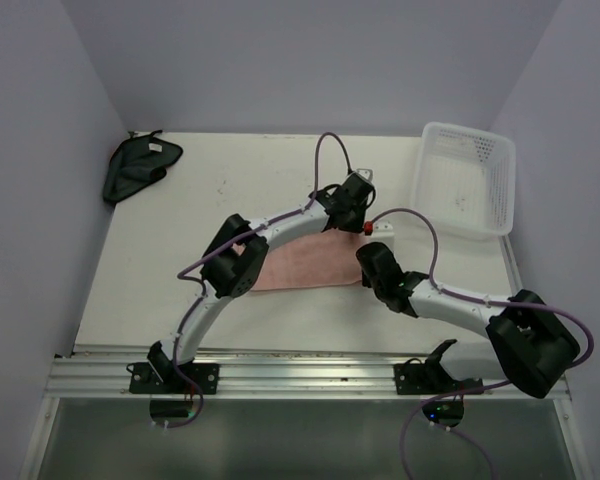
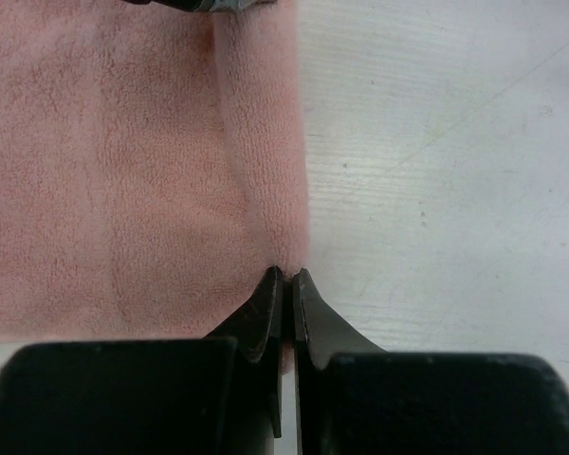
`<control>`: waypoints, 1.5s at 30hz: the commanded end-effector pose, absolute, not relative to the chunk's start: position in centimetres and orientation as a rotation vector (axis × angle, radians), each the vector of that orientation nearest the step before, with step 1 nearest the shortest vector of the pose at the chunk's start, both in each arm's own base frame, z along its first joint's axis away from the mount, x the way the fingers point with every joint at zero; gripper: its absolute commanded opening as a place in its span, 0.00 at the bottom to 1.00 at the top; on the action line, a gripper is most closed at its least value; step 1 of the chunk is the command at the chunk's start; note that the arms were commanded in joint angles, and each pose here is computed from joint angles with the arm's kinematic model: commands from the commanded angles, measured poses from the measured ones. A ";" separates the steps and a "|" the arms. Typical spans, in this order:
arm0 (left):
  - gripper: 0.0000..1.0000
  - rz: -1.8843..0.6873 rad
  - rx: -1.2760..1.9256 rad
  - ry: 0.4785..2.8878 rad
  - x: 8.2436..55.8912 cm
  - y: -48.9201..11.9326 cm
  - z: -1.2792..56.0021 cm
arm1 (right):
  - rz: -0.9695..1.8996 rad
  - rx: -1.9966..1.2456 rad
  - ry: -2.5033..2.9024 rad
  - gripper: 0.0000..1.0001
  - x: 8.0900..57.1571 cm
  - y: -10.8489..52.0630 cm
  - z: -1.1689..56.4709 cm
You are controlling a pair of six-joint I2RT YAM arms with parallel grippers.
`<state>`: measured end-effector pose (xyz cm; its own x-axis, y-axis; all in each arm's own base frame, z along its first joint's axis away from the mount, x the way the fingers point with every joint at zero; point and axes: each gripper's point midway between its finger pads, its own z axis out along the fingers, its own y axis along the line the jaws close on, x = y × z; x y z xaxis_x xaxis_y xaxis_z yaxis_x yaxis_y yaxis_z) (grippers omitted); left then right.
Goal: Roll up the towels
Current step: Roll the towel
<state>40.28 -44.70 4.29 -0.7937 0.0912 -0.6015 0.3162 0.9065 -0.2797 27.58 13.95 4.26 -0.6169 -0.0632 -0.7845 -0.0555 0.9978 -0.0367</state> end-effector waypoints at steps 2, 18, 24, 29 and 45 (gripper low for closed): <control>0.10 -0.627 0.232 2.328 42.2 -44.7 9.8 | -0.138 -0.123 2.181 0.00 27.8 13.5 5.4; 0.00 -0.892 0.073 2.267 44.8 -41.8 10.9 | -0.334 -0.266 2.130 0.00 26.5 14.8 7.2; 0.00 -0.993 0.047 2.220 45.6 -41.4 11.3 | -0.365 -0.349 2.174 0.00 26.0 15.7 7.0; 0.00 -1.007 0.050 2.204 46.0 -40.8 11.5 | -0.396 -0.407 2.201 0.00 25.9 16.7 6.1; 0.00 -1.007 0.079 2.190 45.7 -39.2 10.9 | -0.531 -0.547 2.214 0.00 26.1 18.5 4.1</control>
<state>40.98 -40.89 5.32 -0.8721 -0.1110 -0.4765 0.2711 0.7011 -0.6595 27.27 18.79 4.75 -0.5834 -0.4739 -0.6596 -0.1579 0.8628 -0.4802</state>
